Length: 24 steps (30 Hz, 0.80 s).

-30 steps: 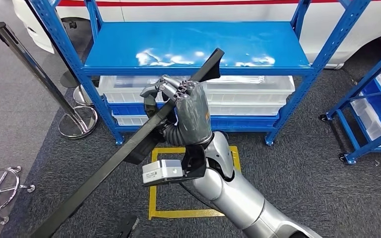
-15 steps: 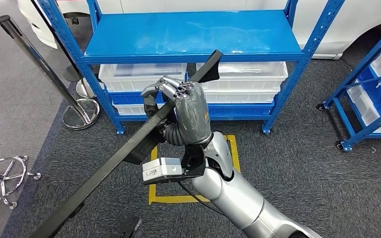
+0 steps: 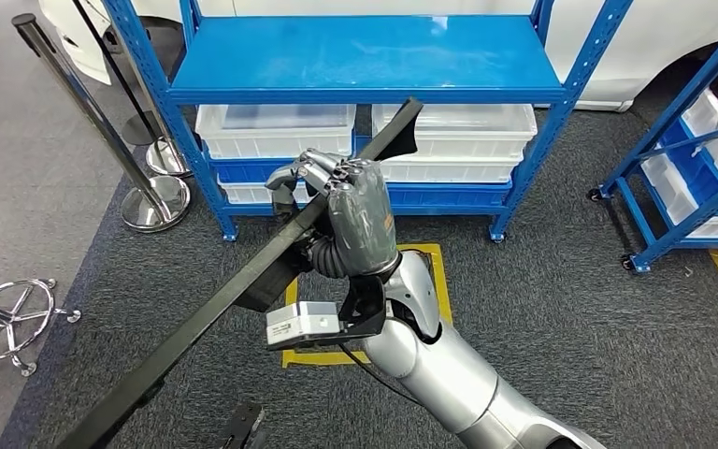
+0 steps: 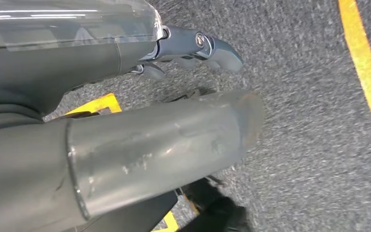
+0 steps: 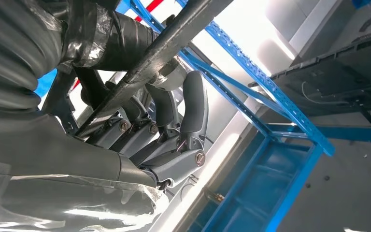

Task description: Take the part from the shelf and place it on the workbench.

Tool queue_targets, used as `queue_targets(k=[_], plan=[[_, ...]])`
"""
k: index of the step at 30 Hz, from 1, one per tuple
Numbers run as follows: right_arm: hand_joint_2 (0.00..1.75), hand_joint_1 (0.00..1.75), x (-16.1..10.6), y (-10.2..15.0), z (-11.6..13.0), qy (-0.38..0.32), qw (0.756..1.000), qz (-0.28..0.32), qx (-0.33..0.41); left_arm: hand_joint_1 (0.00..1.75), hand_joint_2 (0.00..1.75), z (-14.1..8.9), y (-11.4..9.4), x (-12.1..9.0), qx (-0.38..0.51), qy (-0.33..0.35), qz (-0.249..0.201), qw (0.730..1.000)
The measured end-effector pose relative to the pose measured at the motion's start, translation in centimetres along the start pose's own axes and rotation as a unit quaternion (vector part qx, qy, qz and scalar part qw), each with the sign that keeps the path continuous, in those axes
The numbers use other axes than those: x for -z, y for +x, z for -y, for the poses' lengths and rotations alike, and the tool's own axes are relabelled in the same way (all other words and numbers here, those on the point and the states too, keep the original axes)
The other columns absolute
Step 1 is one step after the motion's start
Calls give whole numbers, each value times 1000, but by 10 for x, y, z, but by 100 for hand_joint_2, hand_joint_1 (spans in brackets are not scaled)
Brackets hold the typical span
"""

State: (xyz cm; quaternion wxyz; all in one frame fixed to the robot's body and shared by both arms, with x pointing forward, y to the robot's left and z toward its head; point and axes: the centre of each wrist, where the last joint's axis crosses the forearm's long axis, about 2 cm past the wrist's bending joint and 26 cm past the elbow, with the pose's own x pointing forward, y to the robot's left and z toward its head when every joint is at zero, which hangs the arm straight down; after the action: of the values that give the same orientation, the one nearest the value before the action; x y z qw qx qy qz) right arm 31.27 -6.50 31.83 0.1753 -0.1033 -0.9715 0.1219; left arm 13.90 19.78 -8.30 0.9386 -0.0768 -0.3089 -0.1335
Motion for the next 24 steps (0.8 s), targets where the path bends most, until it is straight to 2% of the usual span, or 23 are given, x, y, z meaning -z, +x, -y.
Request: queue_targets(k=[24], plan=[[175,175,2,0,-2,2,1000,1,-7,0,0,-1,6,2,2,0,9,1000]])
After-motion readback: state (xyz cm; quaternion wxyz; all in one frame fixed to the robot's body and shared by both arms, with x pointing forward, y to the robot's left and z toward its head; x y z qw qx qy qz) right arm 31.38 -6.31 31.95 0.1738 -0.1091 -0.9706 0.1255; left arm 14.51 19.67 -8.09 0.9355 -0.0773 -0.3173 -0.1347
